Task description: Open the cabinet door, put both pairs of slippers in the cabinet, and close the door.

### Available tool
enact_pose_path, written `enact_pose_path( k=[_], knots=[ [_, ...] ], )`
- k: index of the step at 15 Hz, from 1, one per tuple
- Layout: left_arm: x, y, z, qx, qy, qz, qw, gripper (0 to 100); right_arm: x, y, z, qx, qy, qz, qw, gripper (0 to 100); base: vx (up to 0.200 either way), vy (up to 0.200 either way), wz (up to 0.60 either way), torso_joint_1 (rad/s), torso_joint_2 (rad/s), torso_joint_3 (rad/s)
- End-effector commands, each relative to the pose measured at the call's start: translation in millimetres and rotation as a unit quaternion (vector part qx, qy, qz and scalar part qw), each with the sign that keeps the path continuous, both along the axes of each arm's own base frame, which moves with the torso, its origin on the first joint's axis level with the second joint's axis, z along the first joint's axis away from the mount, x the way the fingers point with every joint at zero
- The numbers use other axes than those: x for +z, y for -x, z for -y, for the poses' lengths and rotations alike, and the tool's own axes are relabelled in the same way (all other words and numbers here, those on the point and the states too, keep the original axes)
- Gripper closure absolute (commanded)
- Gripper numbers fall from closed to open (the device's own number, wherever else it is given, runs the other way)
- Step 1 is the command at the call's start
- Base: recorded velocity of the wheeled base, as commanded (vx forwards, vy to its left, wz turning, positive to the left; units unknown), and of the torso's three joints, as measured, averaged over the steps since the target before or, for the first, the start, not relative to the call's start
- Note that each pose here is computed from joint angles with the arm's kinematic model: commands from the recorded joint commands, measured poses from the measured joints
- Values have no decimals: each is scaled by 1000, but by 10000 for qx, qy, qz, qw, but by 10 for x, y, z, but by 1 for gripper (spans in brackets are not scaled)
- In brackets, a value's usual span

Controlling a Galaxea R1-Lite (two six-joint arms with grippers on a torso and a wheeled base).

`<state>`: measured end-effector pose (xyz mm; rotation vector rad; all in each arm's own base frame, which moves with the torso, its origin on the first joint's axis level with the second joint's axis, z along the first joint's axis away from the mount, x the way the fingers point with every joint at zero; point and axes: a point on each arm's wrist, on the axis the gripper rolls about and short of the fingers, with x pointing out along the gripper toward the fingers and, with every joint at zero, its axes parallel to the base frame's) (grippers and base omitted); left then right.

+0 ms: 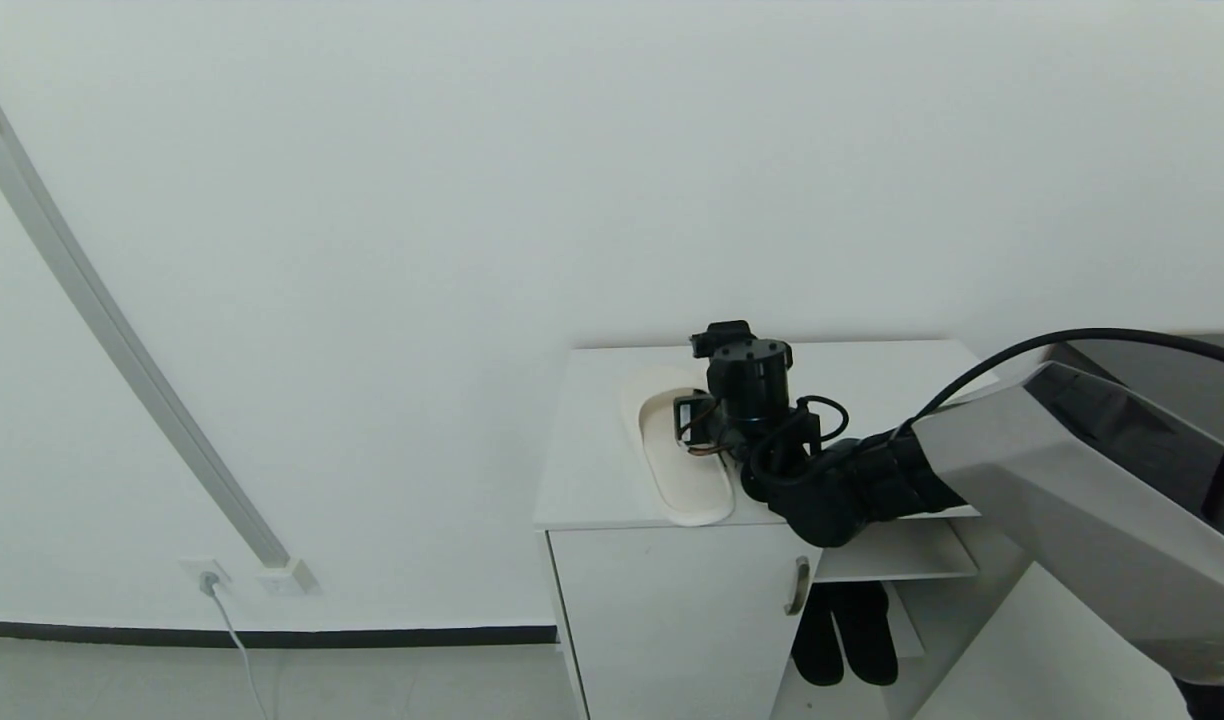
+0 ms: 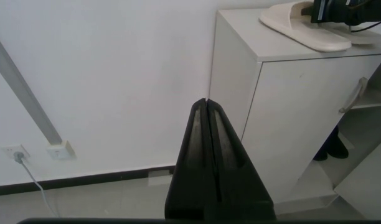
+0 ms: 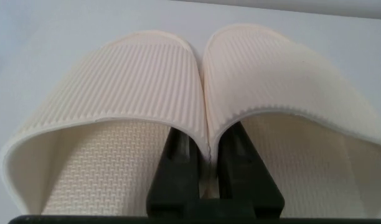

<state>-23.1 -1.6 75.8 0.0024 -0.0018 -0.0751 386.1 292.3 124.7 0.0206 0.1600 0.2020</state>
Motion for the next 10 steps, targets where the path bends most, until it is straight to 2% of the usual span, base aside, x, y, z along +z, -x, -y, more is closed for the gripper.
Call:
enact_pose_path(
  k=[1, 4, 6, 10],
  knots=[
    [0, -1, 0, 0, 4, -9, 10000, 100, 27, 12, 8, -9, -35, 22, 10000, 100, 0, 0, 0, 0, 0, 0],
    [0, -1, 0, 0, 4, -9, 10000, 100, 252, 186, 130, 110, -131, 91, 9998, 100, 0, 0, 0, 0, 0, 0],
    [0, -1, 0, 0, 4, -9, 10000, 100, 420, 492, 309, 561, -205, 116, 9981, 100, 0, 0, 0, 0, 0, 0],
    [0, -1, 0, 0, -11, -8, 10000, 100, 473, 1137, 663, 1287, -251, 31, 9914, 100, 0, 0, 0, 0, 0, 0]
  ],
)
